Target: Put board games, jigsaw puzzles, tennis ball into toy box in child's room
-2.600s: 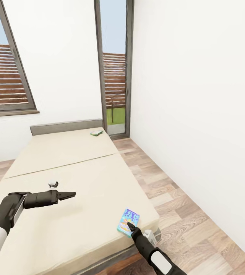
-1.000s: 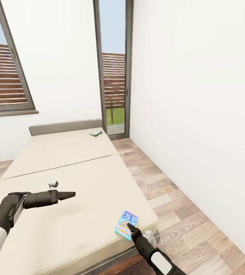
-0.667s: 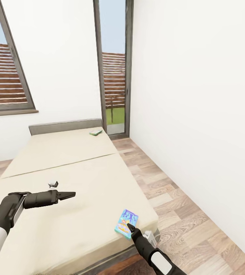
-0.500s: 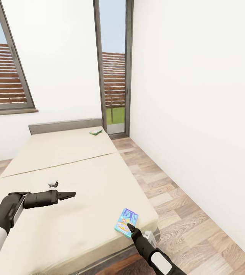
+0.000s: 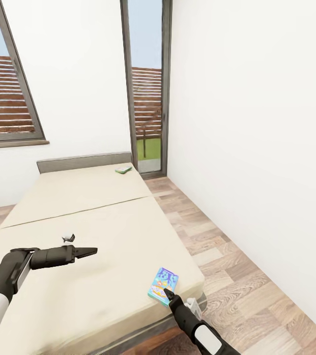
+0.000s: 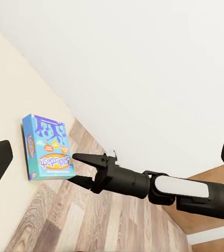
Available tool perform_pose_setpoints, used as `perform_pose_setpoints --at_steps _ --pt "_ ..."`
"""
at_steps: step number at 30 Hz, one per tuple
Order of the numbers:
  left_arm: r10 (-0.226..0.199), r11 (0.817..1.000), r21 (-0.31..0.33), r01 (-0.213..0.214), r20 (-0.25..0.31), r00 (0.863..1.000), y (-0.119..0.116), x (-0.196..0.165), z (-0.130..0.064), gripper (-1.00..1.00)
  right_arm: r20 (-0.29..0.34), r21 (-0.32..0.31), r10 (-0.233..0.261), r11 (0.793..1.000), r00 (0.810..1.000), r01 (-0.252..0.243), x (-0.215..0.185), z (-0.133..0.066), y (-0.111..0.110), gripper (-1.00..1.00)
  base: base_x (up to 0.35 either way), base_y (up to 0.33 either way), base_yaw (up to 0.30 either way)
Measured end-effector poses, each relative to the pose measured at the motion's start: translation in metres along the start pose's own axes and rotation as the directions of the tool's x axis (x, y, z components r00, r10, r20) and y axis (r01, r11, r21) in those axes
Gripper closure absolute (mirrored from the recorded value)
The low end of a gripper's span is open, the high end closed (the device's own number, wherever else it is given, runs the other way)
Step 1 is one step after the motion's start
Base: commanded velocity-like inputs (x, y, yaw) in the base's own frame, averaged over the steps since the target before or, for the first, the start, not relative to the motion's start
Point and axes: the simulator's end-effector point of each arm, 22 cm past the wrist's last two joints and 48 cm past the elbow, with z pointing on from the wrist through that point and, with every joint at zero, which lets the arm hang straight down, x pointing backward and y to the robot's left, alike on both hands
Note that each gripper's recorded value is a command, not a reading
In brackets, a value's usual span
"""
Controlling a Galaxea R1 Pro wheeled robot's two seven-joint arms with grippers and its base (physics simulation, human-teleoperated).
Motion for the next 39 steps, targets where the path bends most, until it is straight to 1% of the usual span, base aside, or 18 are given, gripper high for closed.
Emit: perform_pose_setpoints --at_steps 6,16,33,39 --pt "0.001 1.0 0.0 -0.001 0.0 1.0 0.0 0.0 -0.0001 -1.0 -0.004 0.007 0.0 1.0 1.0 0.0 0.001 0.0 -0.0015 -1.0 0.0 0.0 0.0" --pt "0.001 1.0 0.001 -0.001 0.0 1.0 -0.0001 0.0 0.0003 -1.0 -0.015 0.044 0.003 0.999 1.0 -0.003 0.0031 -0.0001 -0.0093 -1.0 0.0 0.034 0.0" --pt "0.002 1.0 0.0 -0.002 0.0 1.0 0.0 0.0 0.0 -1.0 -0.021 0.047 0.003 0.999 1.0 -0.002 0.004 0.0 -0.0094 -1.0 0.0 0.007 0.0" --pt "0.002 1.0 0.0 -0.002 0.0 1.0 -0.0003 0.0 0.0002 -1.0 -0.021 0.046 0.002 0.999 1.0 -0.001 0.0042 -0.0001 -0.0092 -1.0 0.085 0.136 0.0"
